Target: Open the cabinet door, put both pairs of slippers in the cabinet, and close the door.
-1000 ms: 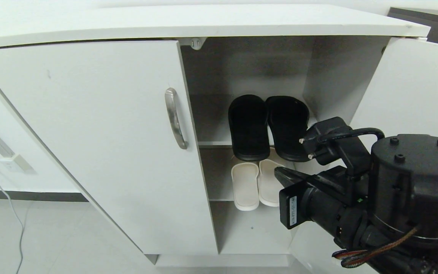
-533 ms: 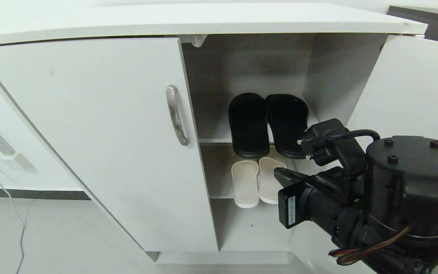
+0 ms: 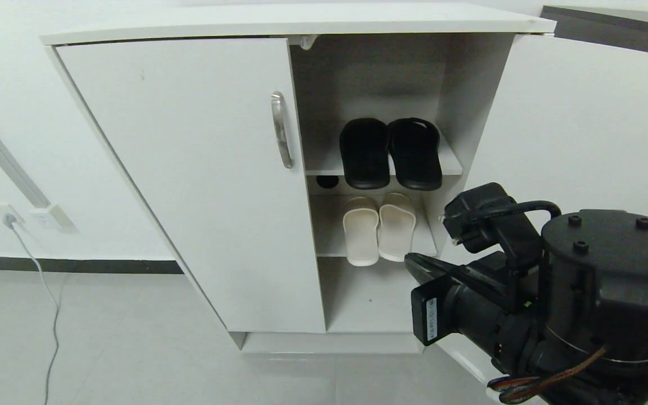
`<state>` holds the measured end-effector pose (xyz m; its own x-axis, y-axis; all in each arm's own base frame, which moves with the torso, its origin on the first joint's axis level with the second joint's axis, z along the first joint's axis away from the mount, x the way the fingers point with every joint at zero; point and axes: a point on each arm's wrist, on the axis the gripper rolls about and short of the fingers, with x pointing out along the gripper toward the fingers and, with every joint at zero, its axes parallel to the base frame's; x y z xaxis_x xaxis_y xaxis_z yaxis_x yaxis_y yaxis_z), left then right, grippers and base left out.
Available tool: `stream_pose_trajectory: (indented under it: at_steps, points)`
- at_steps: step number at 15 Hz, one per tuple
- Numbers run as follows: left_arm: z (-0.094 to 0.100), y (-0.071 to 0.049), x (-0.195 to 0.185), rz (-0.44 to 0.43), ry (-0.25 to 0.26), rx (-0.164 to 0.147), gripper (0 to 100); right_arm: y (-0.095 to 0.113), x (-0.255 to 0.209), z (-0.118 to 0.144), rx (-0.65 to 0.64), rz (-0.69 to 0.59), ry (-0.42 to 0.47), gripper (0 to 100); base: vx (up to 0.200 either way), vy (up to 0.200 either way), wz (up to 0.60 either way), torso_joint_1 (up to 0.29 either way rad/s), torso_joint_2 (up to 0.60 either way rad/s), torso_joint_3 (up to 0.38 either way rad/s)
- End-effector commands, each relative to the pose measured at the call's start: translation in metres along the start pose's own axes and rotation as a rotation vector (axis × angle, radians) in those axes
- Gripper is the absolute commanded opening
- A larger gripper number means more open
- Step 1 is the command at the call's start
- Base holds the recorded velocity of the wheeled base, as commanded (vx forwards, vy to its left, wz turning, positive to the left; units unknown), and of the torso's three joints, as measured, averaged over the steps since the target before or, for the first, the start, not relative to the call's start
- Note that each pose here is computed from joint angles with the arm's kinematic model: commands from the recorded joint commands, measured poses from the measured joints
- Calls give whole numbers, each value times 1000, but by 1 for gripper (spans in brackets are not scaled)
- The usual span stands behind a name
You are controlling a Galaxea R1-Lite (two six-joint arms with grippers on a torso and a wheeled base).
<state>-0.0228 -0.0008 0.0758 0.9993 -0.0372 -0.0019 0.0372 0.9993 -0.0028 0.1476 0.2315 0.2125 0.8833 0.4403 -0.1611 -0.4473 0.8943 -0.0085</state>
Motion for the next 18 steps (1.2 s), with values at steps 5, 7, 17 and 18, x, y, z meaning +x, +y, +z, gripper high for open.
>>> stream_pose_trajectory:
  at_steps: [5, 7, 17, 18]
  points:
    - [0, 0, 0, -1, 1, 0, 0, -1, 6, -12, -32, -9, 34, 0, -160, 0, 0, 1, 1, 4]
    - [0, 0, 0, -1, 1, 0, 0, -1, 6, -13, -36, -9, 38, 0, 0, 0, 0, 0, 0, 0]
    - [0, 0, 0, -1, 1, 0, 0, 0, 9, -16, -57, -19, 49, 0, 0, 0, 0, 0, 0, 0]
    - [0, 0, 0, 0, 3, 0, 0, 0, 8, -15, -53, -19, 45, 0, 0, 0, 0, 0, 0, 0]
